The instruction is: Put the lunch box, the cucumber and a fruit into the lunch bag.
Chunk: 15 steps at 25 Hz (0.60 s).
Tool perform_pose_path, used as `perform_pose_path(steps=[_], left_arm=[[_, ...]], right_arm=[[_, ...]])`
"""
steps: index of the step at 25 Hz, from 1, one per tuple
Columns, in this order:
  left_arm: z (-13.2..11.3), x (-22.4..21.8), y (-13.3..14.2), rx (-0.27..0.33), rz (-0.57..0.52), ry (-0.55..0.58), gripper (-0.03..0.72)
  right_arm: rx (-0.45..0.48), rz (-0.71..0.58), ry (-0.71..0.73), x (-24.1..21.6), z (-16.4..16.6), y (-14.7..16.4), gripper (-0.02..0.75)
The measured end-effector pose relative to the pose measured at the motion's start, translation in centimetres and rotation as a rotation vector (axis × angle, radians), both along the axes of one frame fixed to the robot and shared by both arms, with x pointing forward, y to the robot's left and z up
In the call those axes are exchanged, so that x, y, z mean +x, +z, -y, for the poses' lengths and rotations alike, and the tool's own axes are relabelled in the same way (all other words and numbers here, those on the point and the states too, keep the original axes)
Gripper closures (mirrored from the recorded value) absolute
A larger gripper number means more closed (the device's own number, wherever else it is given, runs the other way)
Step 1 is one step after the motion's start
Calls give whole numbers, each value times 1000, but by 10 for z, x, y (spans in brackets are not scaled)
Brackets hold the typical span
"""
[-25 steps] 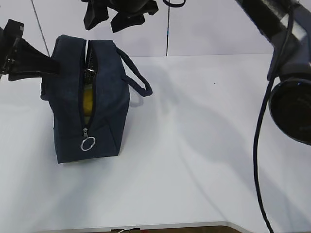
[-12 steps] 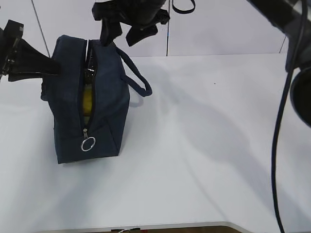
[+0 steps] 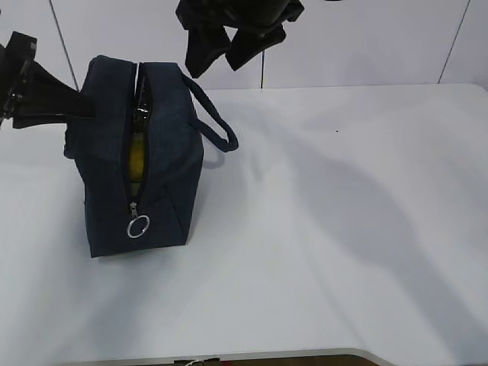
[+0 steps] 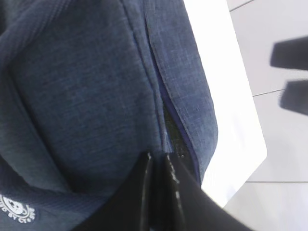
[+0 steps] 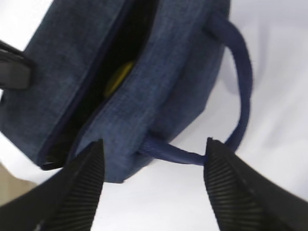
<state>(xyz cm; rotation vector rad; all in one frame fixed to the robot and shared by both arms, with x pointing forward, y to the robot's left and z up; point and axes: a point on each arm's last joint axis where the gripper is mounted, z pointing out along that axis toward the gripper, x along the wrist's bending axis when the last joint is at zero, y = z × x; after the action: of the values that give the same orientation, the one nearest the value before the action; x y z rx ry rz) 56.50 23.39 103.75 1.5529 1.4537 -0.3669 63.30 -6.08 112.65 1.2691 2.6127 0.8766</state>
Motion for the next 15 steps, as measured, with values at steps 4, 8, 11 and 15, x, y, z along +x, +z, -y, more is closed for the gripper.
perform_pose_path(steps=[4, 8, 11, 15], left_arm=[[-1, 0, 0, 0, 0, 2, 683], [-1, 0, 0, 0, 0, 2, 683], [-1, 0, 0, 0, 0, 2, 683], [-1, 0, 0, 1, 1, 1, 683]], right_arm=[[68, -53, 10, -2, -1, -2, 224], [98, -111, 11, -2, -3, -14, 223], [150, -130, -13, 4, -2, -21, 224], [209, -109, -53, 14, 1, -23, 225]])
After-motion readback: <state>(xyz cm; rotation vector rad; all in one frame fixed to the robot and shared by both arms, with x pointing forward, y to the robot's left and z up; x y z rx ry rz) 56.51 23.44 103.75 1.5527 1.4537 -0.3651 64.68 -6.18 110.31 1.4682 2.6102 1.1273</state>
